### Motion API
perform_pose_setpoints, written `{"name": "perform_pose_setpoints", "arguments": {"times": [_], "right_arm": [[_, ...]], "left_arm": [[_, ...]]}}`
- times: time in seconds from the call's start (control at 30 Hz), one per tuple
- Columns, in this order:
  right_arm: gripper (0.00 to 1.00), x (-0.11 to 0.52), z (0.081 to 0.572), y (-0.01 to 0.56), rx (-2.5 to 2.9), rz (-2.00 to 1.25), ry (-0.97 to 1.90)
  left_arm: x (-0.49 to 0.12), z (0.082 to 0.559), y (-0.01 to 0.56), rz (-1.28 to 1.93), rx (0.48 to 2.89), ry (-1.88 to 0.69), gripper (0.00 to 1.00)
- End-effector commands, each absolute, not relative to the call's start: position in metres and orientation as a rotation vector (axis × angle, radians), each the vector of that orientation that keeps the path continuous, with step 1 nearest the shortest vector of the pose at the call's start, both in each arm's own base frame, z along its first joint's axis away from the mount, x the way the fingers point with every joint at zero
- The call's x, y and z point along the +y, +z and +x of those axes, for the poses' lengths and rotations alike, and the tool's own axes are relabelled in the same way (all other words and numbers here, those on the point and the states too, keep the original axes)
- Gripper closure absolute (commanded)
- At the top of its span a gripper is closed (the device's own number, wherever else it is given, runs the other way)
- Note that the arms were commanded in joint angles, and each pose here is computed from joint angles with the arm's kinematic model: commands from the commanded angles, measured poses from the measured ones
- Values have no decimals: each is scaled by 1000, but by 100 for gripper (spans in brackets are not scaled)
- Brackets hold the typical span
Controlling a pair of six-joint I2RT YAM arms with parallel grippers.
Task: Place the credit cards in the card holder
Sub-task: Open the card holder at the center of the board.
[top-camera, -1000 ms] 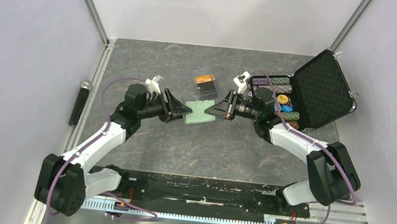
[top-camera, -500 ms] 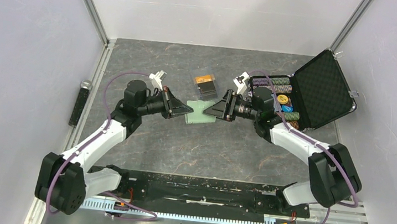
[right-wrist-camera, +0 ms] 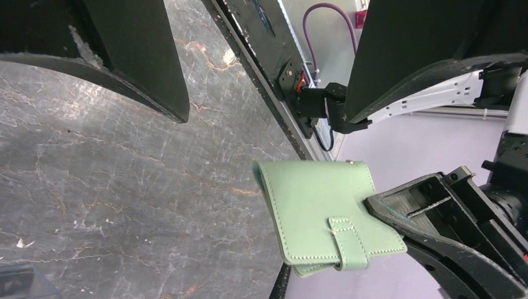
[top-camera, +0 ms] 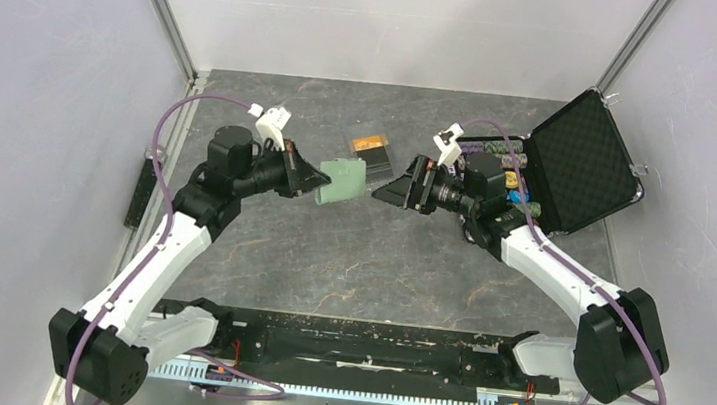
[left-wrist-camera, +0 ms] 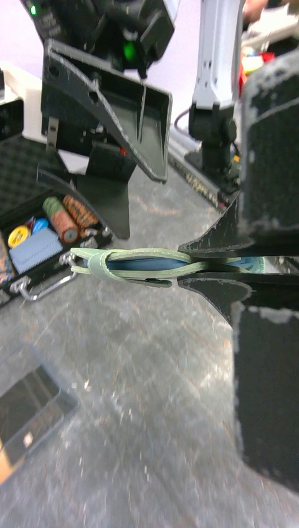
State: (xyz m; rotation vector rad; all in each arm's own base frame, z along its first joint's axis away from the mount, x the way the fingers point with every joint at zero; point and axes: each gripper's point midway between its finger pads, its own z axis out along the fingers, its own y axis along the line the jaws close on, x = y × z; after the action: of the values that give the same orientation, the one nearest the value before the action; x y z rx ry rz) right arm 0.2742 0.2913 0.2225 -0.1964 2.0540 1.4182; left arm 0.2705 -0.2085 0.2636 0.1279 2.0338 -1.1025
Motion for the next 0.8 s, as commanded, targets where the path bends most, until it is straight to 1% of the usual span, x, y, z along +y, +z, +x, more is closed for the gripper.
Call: {"name": "perform_pose_setpoints", "arguments": {"times": [0.0,0.1,0.3,0.5,0.6,0.77], "right_arm": [[2,288,280,248,1992,-205,1372],[2,289,280,249,1996,-186,1382],[2,299,277,250,2030,-139,1438],[2,330,267,262,2036,-108,1554],[2,348,259,276,2010,-81,1657],[2,381,251,294,1981,-91,1798]], "left_arm": [[-184,278,270,295,1930,-832,98],[-175,275,270,401,1869,-731,98],[-168,257,269,714,1688,-568,98],[-159,242,270,931,1506,-345,98],[-148,240,272,1013,1441,-185,98],[-139,236,274,1157,1332,9,98]]}}
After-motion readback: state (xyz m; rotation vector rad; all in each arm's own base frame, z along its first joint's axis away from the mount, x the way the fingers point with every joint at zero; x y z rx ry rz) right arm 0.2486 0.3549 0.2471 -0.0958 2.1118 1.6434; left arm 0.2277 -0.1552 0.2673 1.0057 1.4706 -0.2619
